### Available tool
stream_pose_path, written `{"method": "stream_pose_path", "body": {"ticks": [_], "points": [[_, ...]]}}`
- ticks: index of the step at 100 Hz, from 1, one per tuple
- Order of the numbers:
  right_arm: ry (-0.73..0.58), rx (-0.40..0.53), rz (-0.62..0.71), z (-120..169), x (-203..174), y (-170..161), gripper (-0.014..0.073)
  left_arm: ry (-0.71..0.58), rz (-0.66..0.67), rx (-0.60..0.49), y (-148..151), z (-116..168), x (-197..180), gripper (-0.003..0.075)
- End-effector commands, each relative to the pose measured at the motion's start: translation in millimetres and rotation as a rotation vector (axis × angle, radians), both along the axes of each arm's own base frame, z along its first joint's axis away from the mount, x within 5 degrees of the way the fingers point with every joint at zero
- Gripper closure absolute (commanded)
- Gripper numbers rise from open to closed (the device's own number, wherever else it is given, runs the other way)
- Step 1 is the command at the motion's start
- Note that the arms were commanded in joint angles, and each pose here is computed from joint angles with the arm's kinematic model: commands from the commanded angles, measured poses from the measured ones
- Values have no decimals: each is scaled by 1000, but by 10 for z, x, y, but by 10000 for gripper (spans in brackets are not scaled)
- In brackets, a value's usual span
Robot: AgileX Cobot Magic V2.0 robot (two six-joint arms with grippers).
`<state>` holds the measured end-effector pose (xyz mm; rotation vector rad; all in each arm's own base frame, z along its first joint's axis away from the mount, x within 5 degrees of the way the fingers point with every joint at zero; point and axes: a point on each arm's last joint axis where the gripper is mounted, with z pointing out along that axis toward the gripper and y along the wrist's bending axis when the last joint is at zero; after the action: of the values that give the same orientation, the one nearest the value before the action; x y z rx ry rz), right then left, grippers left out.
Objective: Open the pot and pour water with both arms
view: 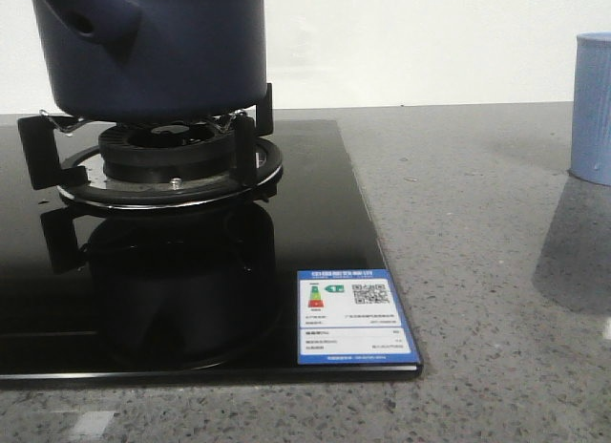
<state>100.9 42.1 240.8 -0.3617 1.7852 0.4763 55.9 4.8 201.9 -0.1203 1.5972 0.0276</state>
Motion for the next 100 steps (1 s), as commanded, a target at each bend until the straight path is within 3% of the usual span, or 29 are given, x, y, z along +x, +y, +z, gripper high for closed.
{"method": "stream_pose_path", "body": {"ticks": [1, 26, 34, 100], "points": [[-25, 30, -14, 93, 25, -9, 664, -141, -3, -28, 3, 27, -9, 739], [-25, 30, -15, 93, 26, -10, 664, -53, -89, -36, -47, -47, -2, 739], [-25, 30, -15, 93, 26, -10, 664, -27, -106, -87, -59, -72, -2, 739], [-25, 30, -15, 93, 26, -10, 664, -25, -109, -98, -61, -70, -3, 739]]}}
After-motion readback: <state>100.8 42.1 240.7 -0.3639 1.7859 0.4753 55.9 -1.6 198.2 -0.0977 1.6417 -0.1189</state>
